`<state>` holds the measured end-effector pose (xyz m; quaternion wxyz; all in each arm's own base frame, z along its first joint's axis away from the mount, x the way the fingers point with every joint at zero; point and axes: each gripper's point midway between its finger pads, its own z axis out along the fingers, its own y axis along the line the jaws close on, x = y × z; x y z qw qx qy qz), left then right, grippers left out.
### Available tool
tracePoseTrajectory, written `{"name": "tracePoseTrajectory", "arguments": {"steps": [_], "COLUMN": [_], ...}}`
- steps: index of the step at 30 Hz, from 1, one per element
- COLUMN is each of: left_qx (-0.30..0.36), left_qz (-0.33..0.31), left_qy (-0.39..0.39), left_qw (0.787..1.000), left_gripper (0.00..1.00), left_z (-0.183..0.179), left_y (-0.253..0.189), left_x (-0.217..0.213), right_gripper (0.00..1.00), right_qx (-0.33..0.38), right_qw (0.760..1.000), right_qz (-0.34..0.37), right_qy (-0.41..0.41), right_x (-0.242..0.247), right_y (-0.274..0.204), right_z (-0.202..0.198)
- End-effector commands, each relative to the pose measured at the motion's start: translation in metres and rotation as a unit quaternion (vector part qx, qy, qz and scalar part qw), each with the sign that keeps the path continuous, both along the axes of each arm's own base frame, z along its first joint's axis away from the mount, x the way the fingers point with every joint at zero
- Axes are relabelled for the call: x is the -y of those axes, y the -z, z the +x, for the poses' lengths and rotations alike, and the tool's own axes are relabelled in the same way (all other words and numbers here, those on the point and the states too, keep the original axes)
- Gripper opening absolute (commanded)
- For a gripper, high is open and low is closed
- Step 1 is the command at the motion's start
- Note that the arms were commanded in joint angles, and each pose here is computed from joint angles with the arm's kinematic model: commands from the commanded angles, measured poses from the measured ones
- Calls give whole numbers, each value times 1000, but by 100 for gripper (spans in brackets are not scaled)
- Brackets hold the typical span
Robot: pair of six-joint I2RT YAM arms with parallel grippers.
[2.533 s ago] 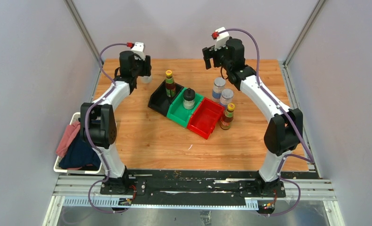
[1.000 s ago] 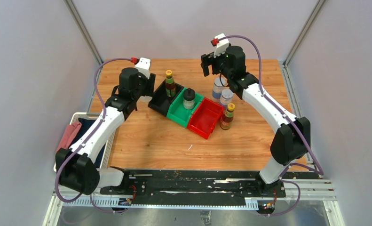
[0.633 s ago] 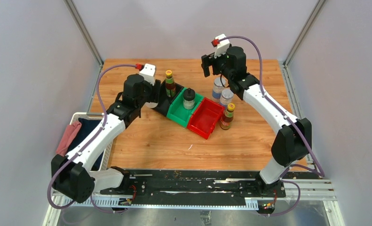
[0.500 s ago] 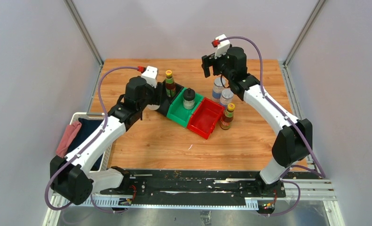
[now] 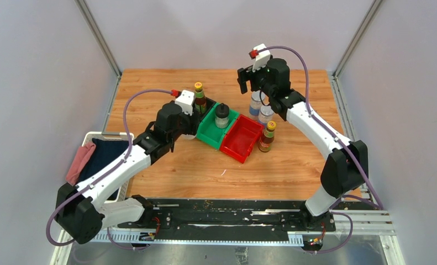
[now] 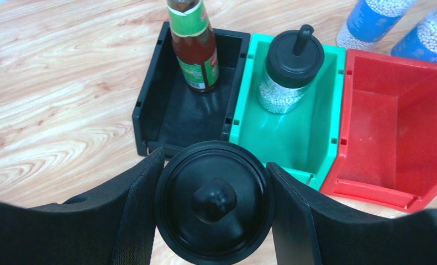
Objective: Organize the condiment bottles
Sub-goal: Place the bottle in the storage box.
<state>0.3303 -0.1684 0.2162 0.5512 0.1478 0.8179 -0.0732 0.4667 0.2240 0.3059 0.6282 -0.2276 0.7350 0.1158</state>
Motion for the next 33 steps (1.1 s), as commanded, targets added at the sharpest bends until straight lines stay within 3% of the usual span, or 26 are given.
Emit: {"name": "tracePoseTrajectory", "arguments": {"steps": [1, 33], "left_qx": [43, 67], "left_qz": [-31, -25], "left_qy": [-1, 82], "left_qw": [999, 994], "left_gripper": [0, 0], "left_z": [5, 22], "left_y": [-17, 16], "left_x": [12, 80], "right_gripper": [90, 90], "right_qx": [24, 28], "right_qw": [1000, 999], "right_qz": [4, 28], "right_qy": [6, 21], "right_x": [4, 23], "right_y": [-14, -12], "right_z": [-4, -1]}}
